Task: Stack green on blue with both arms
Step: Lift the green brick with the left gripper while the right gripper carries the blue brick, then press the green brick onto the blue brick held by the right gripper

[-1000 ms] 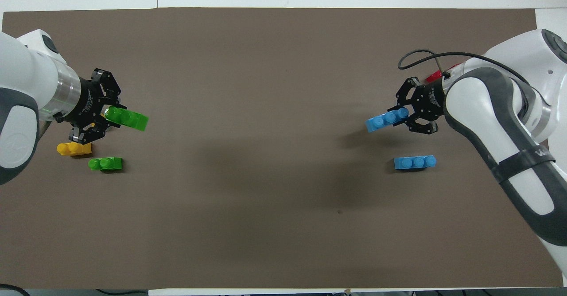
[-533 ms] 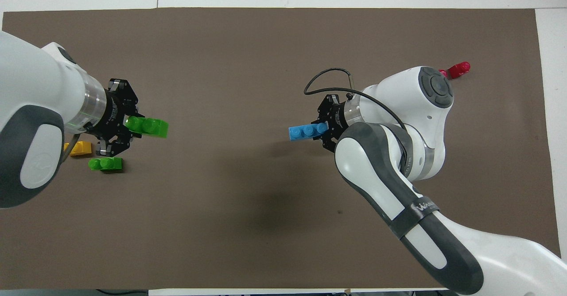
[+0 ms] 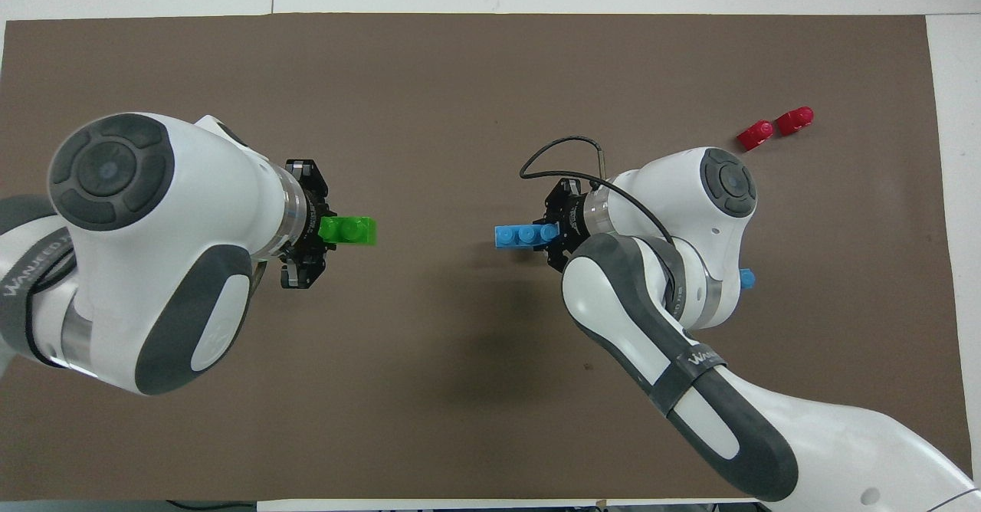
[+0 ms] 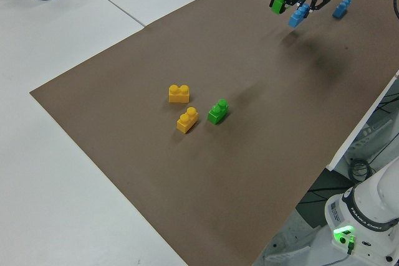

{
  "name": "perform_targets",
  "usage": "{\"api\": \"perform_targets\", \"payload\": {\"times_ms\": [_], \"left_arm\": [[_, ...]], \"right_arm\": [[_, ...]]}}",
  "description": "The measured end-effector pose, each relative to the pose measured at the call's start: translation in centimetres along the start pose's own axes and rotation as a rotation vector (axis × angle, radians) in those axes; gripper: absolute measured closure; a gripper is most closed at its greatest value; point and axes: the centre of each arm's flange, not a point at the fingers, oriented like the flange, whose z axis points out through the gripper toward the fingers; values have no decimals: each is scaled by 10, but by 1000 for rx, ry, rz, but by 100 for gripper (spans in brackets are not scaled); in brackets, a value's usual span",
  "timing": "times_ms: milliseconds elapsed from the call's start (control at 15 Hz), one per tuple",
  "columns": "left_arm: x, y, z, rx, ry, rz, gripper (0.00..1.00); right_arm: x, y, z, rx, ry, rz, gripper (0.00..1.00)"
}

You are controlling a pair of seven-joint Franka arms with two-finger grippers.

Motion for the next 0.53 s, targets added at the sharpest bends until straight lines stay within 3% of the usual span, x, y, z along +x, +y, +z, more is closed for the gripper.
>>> {"api": "perform_targets", "payload": {"times_ms": [533], "left_arm": [[-70, -6, 49, -11, -29, -36, 66]], "right_arm": [[-7, 6, 32, 9, -7, 13, 66]]}}
